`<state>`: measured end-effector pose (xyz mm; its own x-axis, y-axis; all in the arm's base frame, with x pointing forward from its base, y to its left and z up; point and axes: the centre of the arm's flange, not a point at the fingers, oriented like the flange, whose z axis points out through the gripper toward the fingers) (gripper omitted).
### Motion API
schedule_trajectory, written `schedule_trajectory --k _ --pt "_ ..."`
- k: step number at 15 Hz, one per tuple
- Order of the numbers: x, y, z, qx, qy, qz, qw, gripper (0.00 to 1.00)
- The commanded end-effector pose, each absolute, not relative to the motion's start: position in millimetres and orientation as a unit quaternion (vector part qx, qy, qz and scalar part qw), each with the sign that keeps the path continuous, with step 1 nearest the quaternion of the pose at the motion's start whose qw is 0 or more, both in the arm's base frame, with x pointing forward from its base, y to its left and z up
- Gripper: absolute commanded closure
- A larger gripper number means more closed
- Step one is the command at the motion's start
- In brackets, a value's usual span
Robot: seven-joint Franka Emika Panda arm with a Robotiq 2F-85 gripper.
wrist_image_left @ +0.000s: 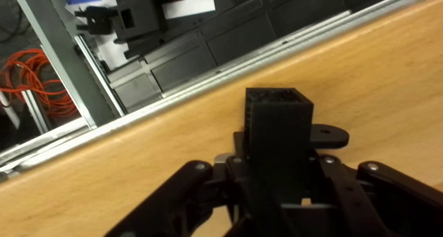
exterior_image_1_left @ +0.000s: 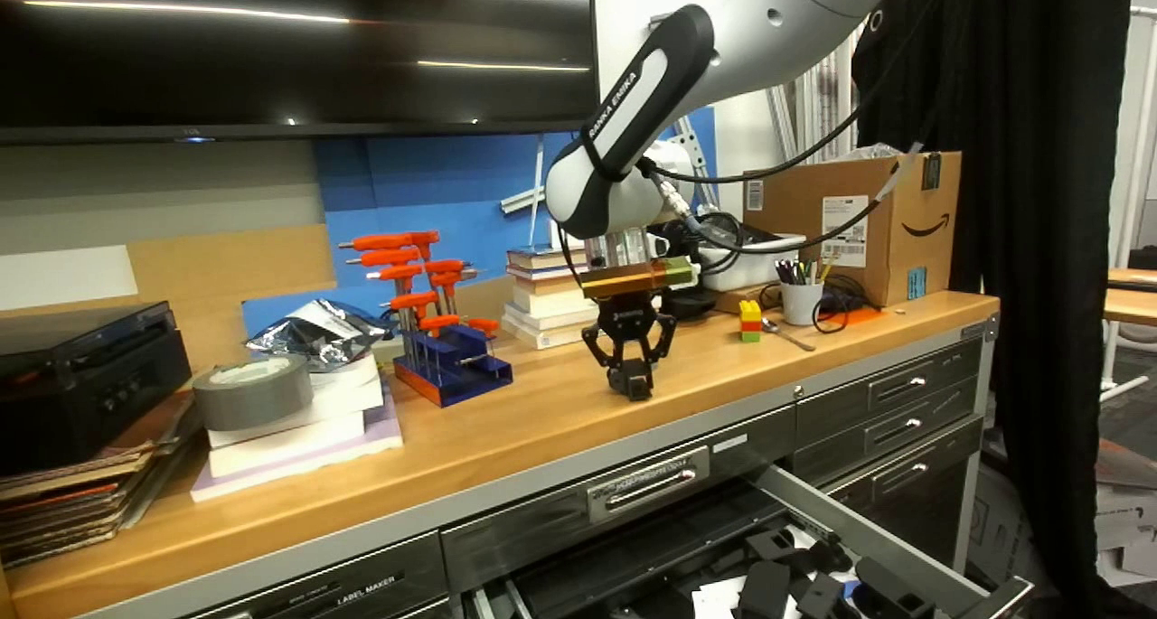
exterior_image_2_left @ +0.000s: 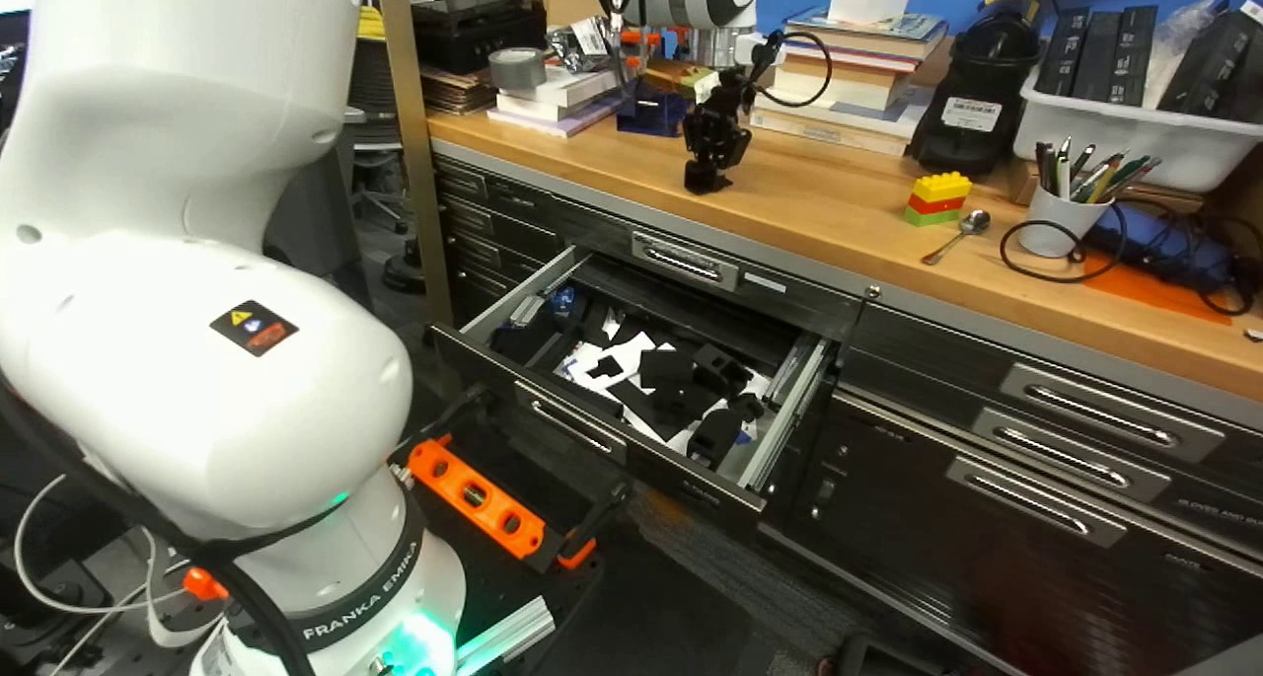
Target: Place the black objects inside the open drawer then close the drawer
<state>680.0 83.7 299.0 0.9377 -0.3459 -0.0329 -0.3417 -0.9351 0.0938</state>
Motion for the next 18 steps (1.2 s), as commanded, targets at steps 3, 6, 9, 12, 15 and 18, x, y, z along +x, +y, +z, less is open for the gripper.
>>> schedule_trajectory --k 3,6,9,12,15,18 --pt "580.1 52.2 317.8 0.961 -0.265 -0.035 0.066 0.82" --pt "542.7 49.5 311.9 0.949 -0.309 -0.04 0.056 0.82" --pt "508.1 54.8 293.9 0.936 -0.347 -0.036 0.055 0.82" --pt "476.2 59.5 276.7 0.917 -0.395 -0.025 0.054 0.82" --pt "444.4 66.2 256.1 0.892 -0.449 -0.006 0.051 0.82" --pt "420.9 74.5 236.0 0.867 -0.496 0.012 0.042 0.82"
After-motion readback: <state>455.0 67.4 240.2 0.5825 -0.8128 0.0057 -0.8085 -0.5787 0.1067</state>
